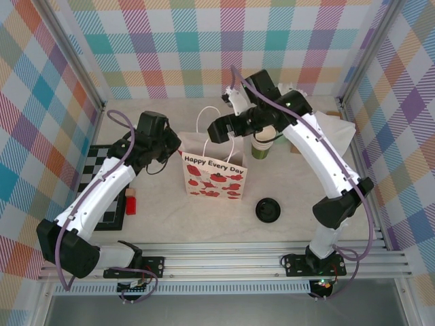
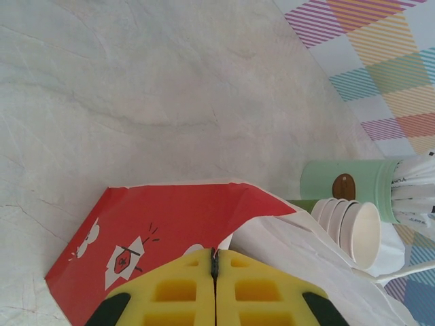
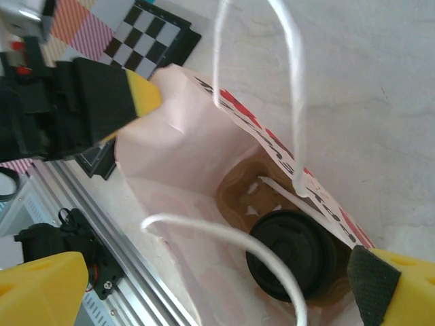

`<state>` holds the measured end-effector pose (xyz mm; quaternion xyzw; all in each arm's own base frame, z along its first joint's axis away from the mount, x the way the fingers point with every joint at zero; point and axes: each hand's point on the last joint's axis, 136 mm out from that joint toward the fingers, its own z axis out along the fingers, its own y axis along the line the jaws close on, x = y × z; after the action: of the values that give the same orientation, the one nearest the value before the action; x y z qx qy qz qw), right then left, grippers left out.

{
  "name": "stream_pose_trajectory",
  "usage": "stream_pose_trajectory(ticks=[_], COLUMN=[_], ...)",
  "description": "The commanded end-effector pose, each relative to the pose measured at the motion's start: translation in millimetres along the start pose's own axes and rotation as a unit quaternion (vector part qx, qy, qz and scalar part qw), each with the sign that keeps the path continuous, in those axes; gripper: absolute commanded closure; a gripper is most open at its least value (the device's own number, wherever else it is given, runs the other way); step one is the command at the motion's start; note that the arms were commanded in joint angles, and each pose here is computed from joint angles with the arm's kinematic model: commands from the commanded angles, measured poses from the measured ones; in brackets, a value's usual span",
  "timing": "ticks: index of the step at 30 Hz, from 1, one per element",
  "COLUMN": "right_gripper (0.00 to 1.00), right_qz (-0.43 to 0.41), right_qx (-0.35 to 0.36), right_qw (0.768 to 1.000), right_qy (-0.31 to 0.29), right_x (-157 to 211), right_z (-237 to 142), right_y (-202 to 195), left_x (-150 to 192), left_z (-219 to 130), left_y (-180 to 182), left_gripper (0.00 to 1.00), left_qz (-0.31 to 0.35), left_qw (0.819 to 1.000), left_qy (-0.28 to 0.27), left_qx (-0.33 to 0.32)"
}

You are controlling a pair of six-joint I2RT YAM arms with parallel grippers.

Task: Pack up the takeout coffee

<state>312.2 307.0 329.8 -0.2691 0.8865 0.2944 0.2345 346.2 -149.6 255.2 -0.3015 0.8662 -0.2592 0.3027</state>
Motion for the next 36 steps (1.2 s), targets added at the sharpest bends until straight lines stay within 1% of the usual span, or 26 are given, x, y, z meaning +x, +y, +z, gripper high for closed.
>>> stream_pose_trajectory(ticks=[1,2,3,4,6,9,10,11,12,13,14,16,17,19,20,21,22,25,27,29,33,36], right_gripper=[0.0,0.01,0.05,0.11,0.32,0.55,0.61,0.72,0.85,0.94,1.0,1.0,1.0,1.0,1.0,1.0,1.0,1.0,1.0,1.0,1.0,1.0], right_qz=[-0.019,-0.023,-0.027,-0.032,-0.041,-0.071,-0.085,-0.103,-0.129,-0.156,-0.195,-0.26,-0.302,-0.392,-0.437,-0.471,-0.494,-0.585,-0.64,-0.672,-0.73,-0.756], right_qx=[-0.001,-0.01,-0.024,-0.038,-0.069,-0.086,-0.081,-0.065,-0.045,-0.027,0.001,0.049,0.078,0.138,0.172,0.198,0.221,0.27,0.285,0.28,0.265,0.257], right_qw=[1.0,1.0,0.999,0.999,0.997,0.994,0.993,0.992,0.99,0.987,0.98,0.962,0.947,0.904,0.876,0.852,0.833,0.758,0.706,0.676,0.621,0.596], right_qy=[-0.007,-0.002,0.004,0.006,0.005,-0.015,-0.024,-0.03,-0.035,-0.039,-0.047,-0.065,-0.075,-0.099,-0.108,-0.113,-0.116,-0.099,-0.106,-0.114,-0.102,-0.083], right_x=[-0.9,2.0,5.1,6.8,9.6,8.9,9.0,10.3,12.0,13.9,14.3,13.5,12.7,9.7,9.4,8.2,6.4,12.6,18.3,25.1,51.8,74.5], right_z=[7.5,9.6,11.2,10.7,7.9,-0.4,-2.4,-2.9,-2.7,-2.1,-0.9,0.5,2.1,5.5,8.4,10.9,11.8,26.8,36.3,41.6,58.0,71.8], right_y=[-4.7,-2.5,1.3,5.9,17.2,30.8,33.3,33.6,34.8,36.8,37.3,38.2,38.8,41.4,41.3,41.7,41.1,41.4,48.3,58.9,69.4,61.4], left_x=[5.8,6.4,6.7,6.7,7.3,8.7,8.3,7.5,6.8,5.7,5.1,4.2,4.0,4.0,4.6,5.6,6.4,9.0,9.4,9.2,6.7,6.4], left_z=[3.6,3.8,4.0,3.8,3.6,5.6,5.6,5.5,4.7,4.1,3.1,2.0,1.8,1.7,2.5,3.2,4.3,5.3,5.7,5.1,3.6,2.7], left_y=[0.4,-1.3,-2.8,-3.6,-4.3,-1.3,-0.8,-0.1,0.8,1.7,3.0,4.8,5.5,4.9,4.3,3.7,3.2,1.1,0.3,1.8,2.1,1.5], left_gripper=[0.92,0.92,0.92,0.92,0.94,0.96,0.97,0.98,1.0,1.0,1.0,1.0,1.0,1.0,1.0,1.0,1.0,1.0,1.0,1.0,1.0,1.0], left_qz=[0.001,0.005,0.007,0.008,0.009,0.007,0.005,0.004,0.002,0.0,-0.001,-0.003,-0.004,-0.006,-0.006,-0.006,-0.007,-0.004,-0.004,-0.003,-0.004,-0.002], left_qw=[1.0,1.0,1.0,1.0,1.0,1.0,1.0,1.0,1.0,1.0,1.0,1.0,0.999,0.999,0.999,0.999,0.999,0.999,0.999,0.999,0.999,0.999], left_qy=[0.012,0.014,0.016,0.016,0.018,0.022,0.021,0.02,0.017,0.015,0.013,0.009,0.008,0.008,0.009,0.012,0.014,0.019,0.019,0.018,0.011,0.012], left_qx=[-0.005,-0.001,0.003,0.005,0.005,-0.003,-0.005,-0.008,-0.013,-0.017,-0.022,-0.029,-0.031,-0.031,-0.031,-0.03,-0.03,-0.028,-0.028,-0.031,-0.033,-0.033])
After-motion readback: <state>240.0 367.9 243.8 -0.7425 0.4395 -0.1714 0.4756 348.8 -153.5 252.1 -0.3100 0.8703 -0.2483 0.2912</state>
